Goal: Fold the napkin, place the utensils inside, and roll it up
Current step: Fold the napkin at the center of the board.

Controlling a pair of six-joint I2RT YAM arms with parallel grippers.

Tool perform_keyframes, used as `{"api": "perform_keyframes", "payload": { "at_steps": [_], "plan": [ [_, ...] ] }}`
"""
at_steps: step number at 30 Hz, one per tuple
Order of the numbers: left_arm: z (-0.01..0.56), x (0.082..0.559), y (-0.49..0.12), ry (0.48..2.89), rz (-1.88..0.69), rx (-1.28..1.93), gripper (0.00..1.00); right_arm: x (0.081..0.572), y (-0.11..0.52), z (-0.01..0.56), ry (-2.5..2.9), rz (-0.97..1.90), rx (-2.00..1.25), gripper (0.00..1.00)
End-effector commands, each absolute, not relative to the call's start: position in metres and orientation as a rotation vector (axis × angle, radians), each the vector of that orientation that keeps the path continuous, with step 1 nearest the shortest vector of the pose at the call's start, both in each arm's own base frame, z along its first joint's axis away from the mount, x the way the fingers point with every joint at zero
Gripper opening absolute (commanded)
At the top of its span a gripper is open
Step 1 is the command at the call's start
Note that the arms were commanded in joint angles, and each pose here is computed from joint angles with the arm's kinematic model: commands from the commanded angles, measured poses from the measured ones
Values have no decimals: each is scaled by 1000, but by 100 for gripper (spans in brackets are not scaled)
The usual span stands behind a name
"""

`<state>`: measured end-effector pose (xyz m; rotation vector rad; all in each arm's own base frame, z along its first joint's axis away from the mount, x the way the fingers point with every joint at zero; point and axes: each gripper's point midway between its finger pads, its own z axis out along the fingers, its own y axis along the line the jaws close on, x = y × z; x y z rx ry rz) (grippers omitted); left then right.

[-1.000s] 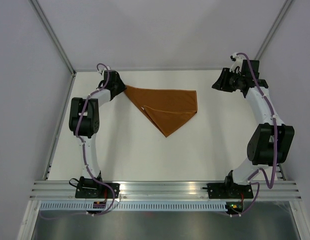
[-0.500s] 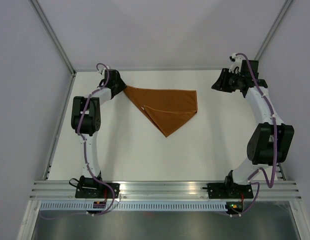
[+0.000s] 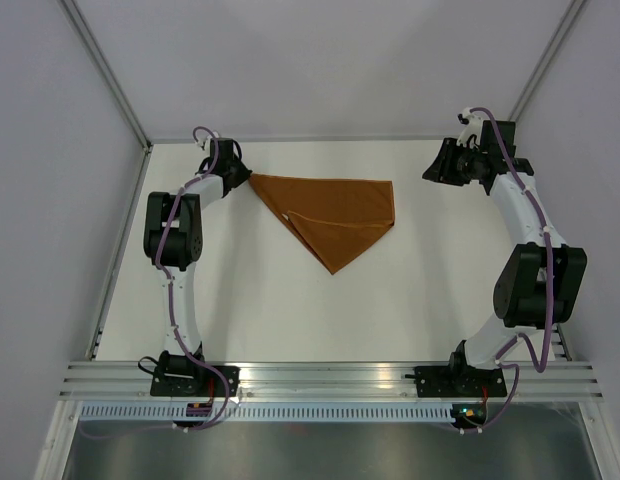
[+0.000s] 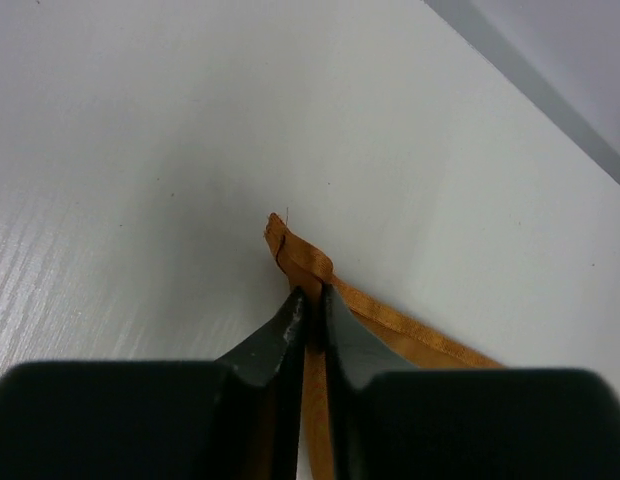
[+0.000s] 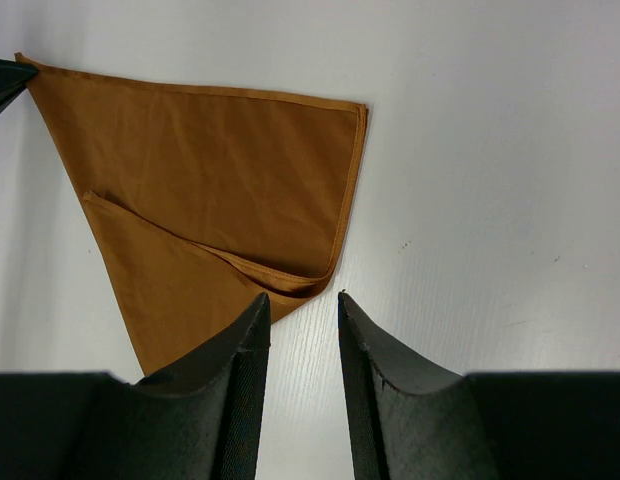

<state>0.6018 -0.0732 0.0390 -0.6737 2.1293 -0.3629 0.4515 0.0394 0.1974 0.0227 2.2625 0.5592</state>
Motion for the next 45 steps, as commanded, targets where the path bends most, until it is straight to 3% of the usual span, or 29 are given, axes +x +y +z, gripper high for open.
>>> {"api": "perform_keyframes", "payload": {
  "at_steps": [1, 5, 20, 30, 45],
  "plan": [
    [54, 616, -76, 2077, -412, -664, 14, 455, 41, 205, 2249, 567, 18, 39],
    [62, 616, -81, 2048, -452, -623, 2, 454, 44, 205, 2249, 577, 13, 39],
    [153, 587, -160, 1794, -902, -102, 2, 452, 70, 196, 2288, 582, -87, 38],
    [185, 529, -234, 1711, -1153, 277, 2, 451, 99, 182, 2334, 576, -184, 38],
    [161, 431, -317, 1769, -1349, 748, 2, 451, 104, 174, 2362, 546, -210, 38]
  ]
}}
